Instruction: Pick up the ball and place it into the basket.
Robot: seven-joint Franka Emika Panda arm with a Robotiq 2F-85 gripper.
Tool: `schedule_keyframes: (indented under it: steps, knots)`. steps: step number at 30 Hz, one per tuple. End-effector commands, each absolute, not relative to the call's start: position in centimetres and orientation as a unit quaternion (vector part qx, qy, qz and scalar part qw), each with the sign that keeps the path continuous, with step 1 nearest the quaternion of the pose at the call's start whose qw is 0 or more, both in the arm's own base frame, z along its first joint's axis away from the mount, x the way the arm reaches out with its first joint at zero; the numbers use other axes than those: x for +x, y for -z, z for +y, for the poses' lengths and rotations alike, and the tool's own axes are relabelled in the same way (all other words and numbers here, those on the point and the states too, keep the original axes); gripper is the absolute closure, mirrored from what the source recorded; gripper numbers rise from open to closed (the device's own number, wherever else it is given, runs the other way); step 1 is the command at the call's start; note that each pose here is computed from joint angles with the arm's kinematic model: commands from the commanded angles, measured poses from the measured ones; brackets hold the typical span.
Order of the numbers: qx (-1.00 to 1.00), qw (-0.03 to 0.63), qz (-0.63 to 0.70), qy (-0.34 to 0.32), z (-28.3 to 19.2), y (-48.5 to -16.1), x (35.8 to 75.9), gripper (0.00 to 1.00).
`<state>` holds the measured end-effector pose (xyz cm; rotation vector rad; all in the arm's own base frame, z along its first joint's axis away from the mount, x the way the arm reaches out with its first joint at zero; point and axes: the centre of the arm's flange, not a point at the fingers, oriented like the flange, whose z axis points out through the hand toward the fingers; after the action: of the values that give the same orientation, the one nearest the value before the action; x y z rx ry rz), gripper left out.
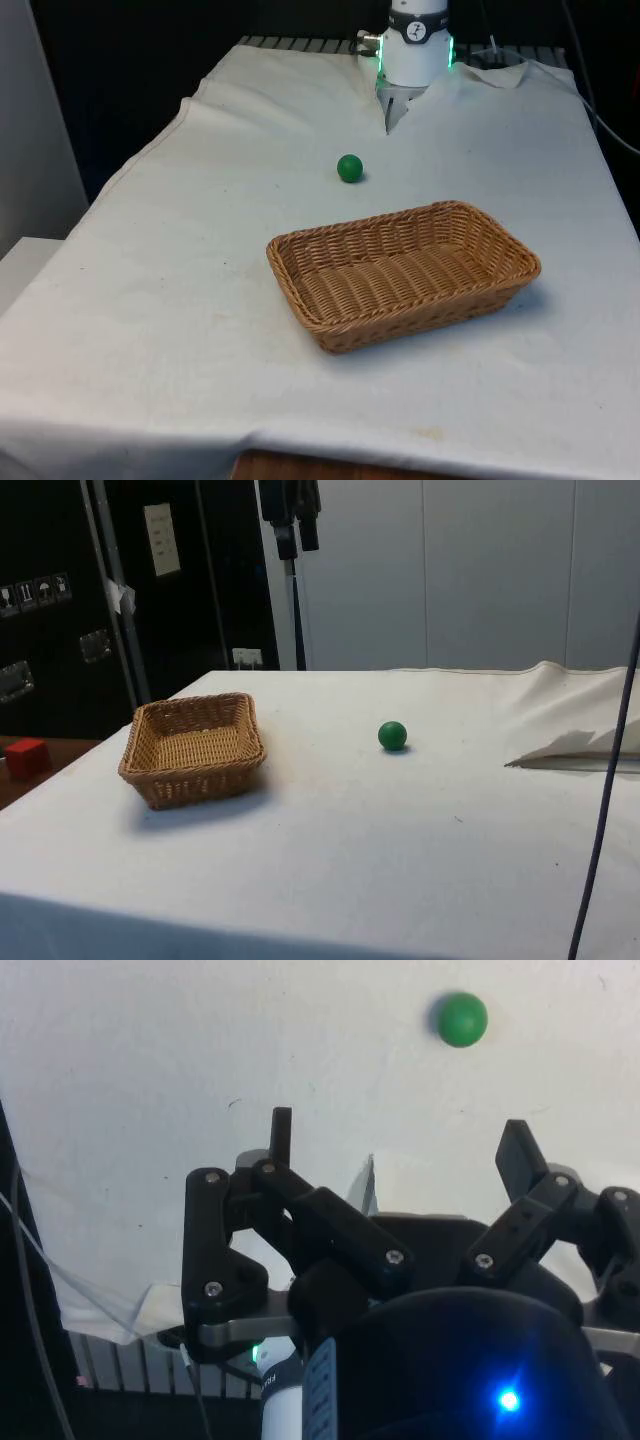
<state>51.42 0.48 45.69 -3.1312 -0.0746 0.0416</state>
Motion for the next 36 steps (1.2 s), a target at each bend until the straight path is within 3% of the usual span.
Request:
schedule_keyframes:
  steps: [1, 21, 36]
  knots:
    - [-1.000, 0.005, -0.024, -0.013, 0.5, -45.7, 51.3, 0.00]
    - [-0.999, 0.027, -0.024, 0.010, -1.9, -43.4, 48.1, 0.00]
    - [-0.999, 0.026, -0.024, 0.031, -2.8, -39.4, 46.6, 0.00]
